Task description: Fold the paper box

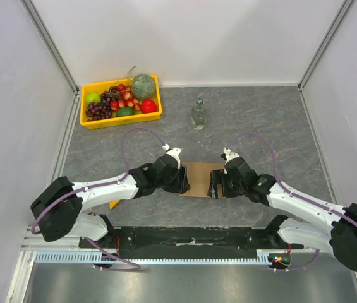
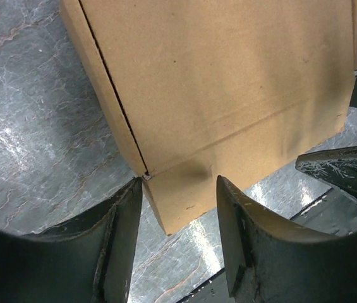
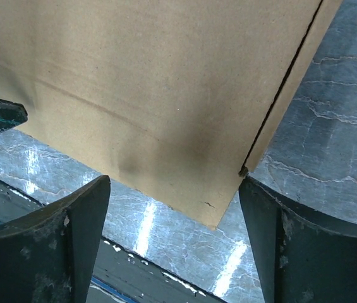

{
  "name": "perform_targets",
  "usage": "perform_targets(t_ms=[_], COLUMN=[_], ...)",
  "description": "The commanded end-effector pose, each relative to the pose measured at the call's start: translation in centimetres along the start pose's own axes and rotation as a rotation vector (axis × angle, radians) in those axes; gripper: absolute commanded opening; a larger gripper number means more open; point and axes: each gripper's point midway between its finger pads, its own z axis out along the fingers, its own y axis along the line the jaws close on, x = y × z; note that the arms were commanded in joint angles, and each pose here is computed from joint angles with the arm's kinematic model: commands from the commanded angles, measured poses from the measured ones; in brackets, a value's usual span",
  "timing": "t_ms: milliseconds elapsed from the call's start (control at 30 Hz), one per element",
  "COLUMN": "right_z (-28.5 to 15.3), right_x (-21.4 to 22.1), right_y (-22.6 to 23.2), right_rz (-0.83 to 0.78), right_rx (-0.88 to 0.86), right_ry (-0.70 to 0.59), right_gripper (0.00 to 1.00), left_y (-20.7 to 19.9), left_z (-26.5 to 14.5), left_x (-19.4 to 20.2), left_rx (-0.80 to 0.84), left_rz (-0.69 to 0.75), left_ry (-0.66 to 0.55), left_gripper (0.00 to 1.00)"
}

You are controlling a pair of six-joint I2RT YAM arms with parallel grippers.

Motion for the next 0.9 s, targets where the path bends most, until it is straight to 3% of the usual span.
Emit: perform_targets(t_ms=[0, 233, 567, 867], right_z=[0.3, 0.6, 1.1, 1.1], right_x=[-0.4, -0.2, -0.1, -0.3], right_y=[-0.1, -0.4, -0.5, -1.2], right_rz=[0.001, 0.001, 0.011, 0.0], right_rx=[0.0, -0.001, -0.012, 0.022], right_ry=[-0.029, -0.044, -0.06, -0.076], right_gripper=[0.89, 0.86, 0.7, 0.76], left_y=[-0.4, 0.0, 0.2, 0.6], left_z=[0.2, 0.5, 0.8, 0.7], left_x=[-0.1, 0.0, 0.2, 0.0], left_rx=[0.018, 0.008, 0.003, -0.017], left_rz=[-0.013, 0.007, 0.02, 0.032], left_ry=[-0.013, -0.017, -0.013, -0.019], left_gripper=[0.56, 0.56, 0.56, 0.56])
